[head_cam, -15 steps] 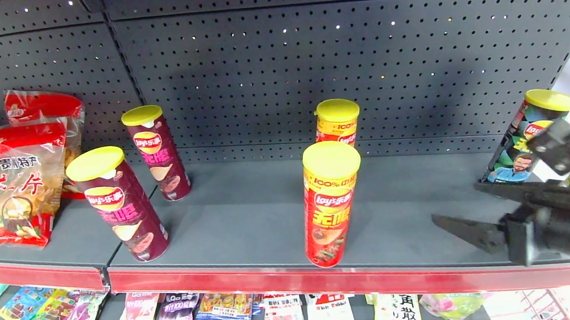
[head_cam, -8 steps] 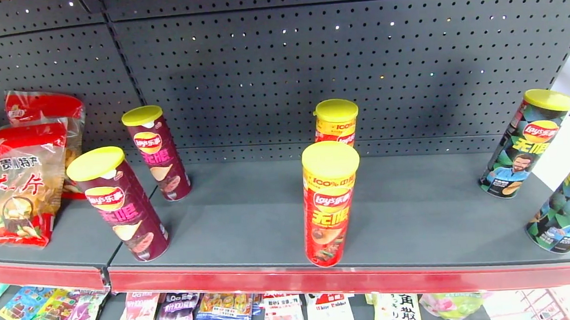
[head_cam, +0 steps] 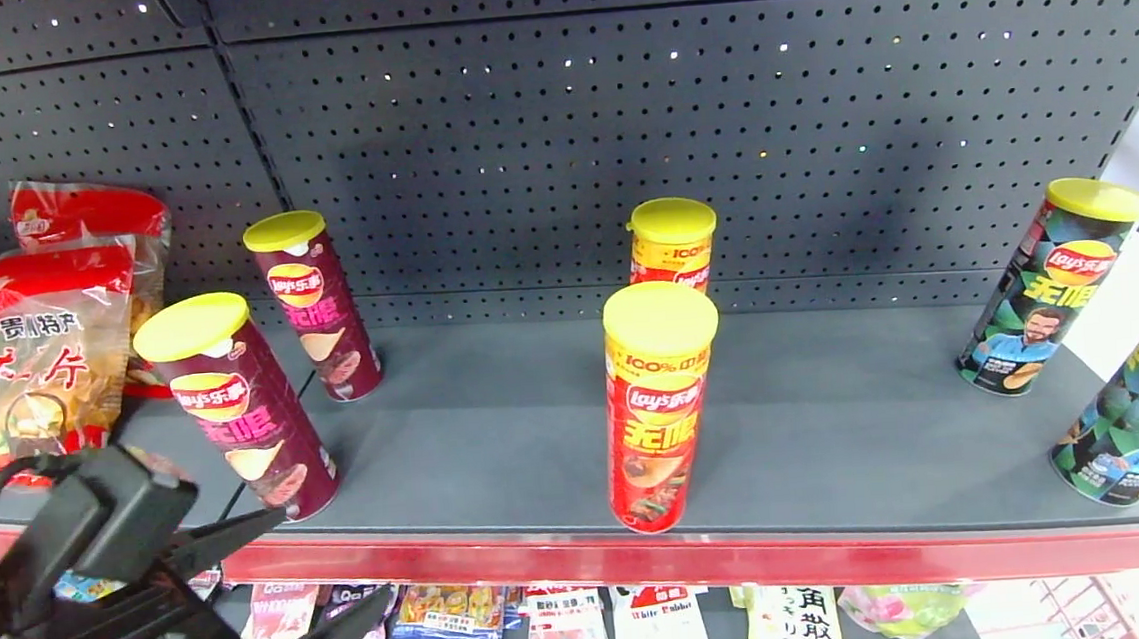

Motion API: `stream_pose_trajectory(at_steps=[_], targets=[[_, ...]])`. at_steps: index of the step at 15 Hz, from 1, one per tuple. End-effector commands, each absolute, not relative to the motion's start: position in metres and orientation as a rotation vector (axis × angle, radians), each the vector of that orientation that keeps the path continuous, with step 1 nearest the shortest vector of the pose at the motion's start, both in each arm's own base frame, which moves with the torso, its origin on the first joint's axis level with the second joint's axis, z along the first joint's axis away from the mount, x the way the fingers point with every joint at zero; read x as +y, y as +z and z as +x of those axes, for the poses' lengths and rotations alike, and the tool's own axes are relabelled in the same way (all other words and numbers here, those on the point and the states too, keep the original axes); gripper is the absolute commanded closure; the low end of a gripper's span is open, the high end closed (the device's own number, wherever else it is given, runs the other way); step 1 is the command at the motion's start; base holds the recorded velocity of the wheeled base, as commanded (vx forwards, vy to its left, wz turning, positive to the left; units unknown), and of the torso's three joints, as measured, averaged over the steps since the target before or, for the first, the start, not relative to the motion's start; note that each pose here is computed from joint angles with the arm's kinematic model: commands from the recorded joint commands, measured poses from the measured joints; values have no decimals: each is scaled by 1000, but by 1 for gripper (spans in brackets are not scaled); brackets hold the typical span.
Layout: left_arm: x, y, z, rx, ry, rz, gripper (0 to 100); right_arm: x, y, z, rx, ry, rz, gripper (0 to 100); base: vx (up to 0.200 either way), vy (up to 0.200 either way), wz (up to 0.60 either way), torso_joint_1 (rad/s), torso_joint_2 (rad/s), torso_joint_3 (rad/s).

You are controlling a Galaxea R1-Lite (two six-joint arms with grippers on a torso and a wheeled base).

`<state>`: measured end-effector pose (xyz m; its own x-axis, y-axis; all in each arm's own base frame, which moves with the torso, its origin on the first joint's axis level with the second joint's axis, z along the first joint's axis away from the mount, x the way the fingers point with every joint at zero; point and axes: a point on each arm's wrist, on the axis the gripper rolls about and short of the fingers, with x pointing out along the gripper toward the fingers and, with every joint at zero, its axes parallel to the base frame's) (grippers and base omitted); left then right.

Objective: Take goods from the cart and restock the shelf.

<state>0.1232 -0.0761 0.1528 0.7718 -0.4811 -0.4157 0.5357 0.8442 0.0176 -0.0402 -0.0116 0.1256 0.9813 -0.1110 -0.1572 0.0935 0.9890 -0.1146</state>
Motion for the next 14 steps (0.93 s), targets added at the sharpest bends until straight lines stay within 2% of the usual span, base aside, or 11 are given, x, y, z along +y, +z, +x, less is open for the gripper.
stream_pose_trajectory(at_steps=[1, 5, 11, 14], targets=[[-104, 139, 164, 516, -561, 162, 0, -12, 123, -41, 160, -104, -105, 0, 0, 0, 0, 0, 0, 0], [-131, 135, 204, 553, -558, 169, 0, -11, 120, -39, 170, -102, -96, 0, 0, 0, 0, 0, 0, 0], [-173, 131, 225, 556, -605, 170, 0, -11, 115, -38, 183, -103, -77, 0, 0, 0, 0, 0, 0, 0], [-184, 127, 228, 566, -614, 170, 0, -11, 113, -37, 190, -105, -81, 0, 0, 0, 0, 0, 0, 0]])
